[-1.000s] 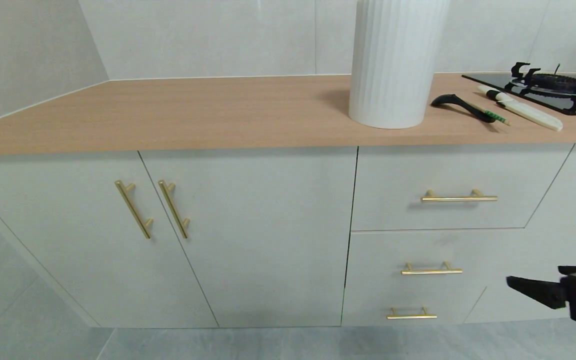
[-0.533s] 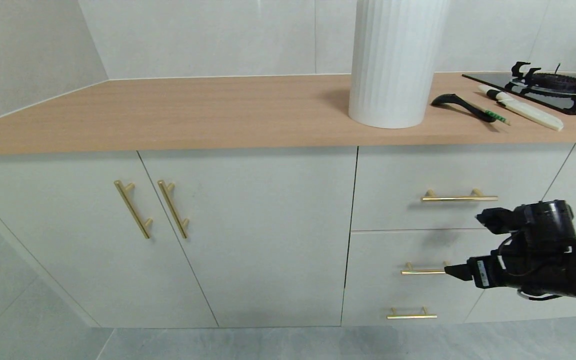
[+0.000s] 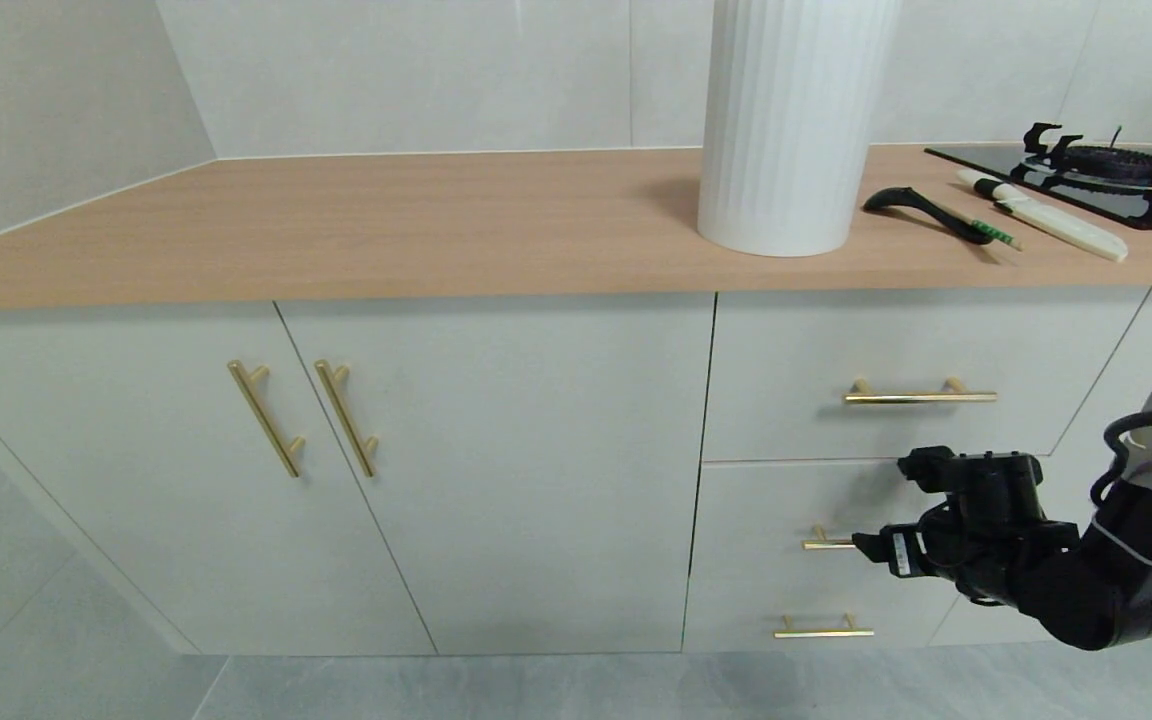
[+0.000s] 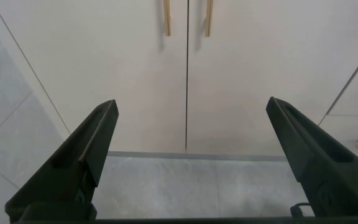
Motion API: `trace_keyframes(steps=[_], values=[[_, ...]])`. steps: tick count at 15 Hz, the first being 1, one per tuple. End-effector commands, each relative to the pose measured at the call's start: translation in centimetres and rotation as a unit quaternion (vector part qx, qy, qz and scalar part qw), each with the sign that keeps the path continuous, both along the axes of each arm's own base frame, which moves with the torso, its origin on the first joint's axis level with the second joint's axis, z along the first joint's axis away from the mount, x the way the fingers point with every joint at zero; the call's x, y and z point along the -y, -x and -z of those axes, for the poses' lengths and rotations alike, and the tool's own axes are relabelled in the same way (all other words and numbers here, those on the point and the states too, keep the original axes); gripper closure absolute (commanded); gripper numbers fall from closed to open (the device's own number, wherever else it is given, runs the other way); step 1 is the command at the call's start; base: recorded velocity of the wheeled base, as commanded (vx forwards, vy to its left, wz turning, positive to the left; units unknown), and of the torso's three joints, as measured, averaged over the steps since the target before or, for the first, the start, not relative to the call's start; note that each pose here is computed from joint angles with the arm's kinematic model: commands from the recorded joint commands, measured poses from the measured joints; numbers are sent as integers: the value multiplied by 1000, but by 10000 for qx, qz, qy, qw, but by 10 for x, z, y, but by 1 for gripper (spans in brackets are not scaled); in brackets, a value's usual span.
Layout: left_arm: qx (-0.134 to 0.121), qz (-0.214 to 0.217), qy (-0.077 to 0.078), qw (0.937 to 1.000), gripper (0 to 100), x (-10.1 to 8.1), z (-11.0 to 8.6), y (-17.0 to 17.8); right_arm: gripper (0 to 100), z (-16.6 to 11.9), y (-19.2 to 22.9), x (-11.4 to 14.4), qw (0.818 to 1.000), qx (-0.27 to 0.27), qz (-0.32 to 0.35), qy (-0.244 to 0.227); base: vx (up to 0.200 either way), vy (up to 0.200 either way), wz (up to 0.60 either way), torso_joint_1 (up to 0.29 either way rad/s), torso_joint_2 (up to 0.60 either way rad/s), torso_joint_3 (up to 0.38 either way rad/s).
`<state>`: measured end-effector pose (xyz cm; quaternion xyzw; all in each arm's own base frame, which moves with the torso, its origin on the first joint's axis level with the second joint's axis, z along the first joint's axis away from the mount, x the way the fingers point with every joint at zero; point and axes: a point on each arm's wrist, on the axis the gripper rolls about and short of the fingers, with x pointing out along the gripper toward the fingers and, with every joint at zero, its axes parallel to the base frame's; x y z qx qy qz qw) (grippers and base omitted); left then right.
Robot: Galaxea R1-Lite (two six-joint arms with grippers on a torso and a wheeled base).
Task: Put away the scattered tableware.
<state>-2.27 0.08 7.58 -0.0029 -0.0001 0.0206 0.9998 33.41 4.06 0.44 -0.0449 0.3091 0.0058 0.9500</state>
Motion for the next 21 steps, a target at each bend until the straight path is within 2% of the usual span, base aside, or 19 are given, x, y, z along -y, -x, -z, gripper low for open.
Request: trace_keyframes(steps=[1,5,11,14,16,18,21], values=[[-8,-8,2,10000,0,0,0,0,0,20,-4,-1,9999,-90,84,36,0,0,0,0,0,0],[-8,-1,2,10000,0,0,0,0,0,28,-12,-6,9994,248,230,16,0,0,0,0,0,0],[-8,-1,2,10000,0,0,0,0,0,32,-3,-5,9997,51,214,96,0,0,0,0,0,0],[-8,-8,2,10000,0,0,0,0,0,19,8,-3,9997,26,80,219,0,0,0,0,0,0],[-8,-1,2,10000,0,0,0,0,0,-17,31,-1,9983,-423,-204,339,0,0,0,0,0,0],[-8,-8,2,10000,0,0,0,0,0,-58,51,0,9965,-683,-435,189,0,0,0,0,0,0],[-8,-1,2,10000,0,0,0,0,0,-123,77,4,9978,-424,-512,72,0,0,0,0,0,0]])
